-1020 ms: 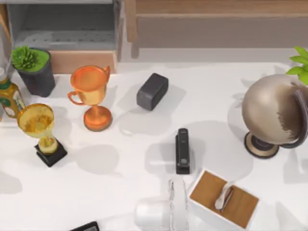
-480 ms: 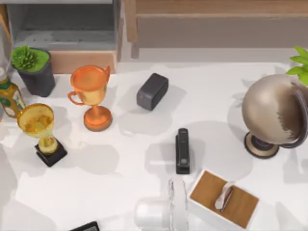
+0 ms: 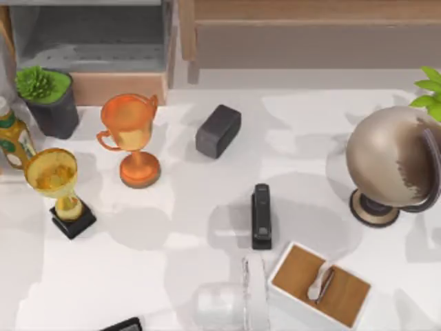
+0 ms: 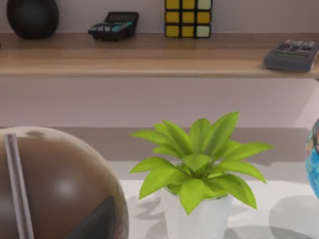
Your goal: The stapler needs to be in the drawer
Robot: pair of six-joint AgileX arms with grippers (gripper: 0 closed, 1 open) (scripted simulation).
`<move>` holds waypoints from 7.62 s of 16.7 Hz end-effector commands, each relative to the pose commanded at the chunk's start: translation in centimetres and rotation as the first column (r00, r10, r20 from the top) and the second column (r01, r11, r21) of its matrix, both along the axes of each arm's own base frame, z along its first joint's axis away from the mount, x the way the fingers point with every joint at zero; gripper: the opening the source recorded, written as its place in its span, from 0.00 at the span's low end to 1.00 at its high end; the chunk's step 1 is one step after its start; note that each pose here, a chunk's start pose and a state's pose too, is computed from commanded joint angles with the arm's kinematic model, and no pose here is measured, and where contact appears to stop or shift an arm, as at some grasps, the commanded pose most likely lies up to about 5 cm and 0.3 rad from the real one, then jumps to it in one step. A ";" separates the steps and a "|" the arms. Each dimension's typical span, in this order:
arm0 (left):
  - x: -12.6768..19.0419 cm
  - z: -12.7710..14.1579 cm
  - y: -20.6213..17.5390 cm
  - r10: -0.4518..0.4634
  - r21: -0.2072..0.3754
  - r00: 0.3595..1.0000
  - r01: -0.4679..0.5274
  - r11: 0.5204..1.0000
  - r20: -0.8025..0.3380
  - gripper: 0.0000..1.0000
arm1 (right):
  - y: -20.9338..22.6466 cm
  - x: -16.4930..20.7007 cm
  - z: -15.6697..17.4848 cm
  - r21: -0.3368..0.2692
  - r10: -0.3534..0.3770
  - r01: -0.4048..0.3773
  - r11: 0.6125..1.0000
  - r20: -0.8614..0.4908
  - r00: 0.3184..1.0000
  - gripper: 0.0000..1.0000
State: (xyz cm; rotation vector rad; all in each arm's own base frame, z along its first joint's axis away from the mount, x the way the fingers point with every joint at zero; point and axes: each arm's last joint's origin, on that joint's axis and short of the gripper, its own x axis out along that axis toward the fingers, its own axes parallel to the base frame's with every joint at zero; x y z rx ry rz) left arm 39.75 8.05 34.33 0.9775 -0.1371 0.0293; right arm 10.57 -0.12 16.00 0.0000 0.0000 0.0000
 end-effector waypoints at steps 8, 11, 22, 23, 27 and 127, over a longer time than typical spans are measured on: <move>2.9 -2.5 -19.9 -0.341 -0.618 0.702 -0.180 0.765 -0.626 1.00 | 0.0 0.0 0.0 0.000 0.000 0.000 1.000 0.000 1.000 1.00; 1.1 -6.2 -27.5 -0.362 -0.552 0.437 -0.468 0.690 -0.823 1.00 | 0.0 0.0 0.0 0.000 0.000 0.000 1.000 0.000 1.000 1.00; -7.5 -15.7 -41.0 -0.082 0.038 -0.105 -0.814 0.579 -0.991 1.00 | 0.0 0.0 0.0 0.000 0.000 0.000 1.000 0.000 1.000 1.00; -7.5 -15.7 -41.0 -0.082 0.038 -0.105 -0.814 0.579 -0.991 1.00 | 0.0 0.0 0.0 0.000 0.000 0.000 1.000 0.000 1.000 1.00; -7.4 -15.7 -40.9 -0.083 0.038 -0.105 -0.816 0.577 -0.991 1.00 | 0.0 0.0 0.0 0.000 0.000 0.000 1.000 0.000 1.000 1.00; 6.5 -19.1 8.6 -0.047 -0.026 -0.003 -0.812 0.583 -0.999 0.53 | 0.0 0.0 0.0 0.000 0.000 0.000 1.000 0.000 1.000 1.00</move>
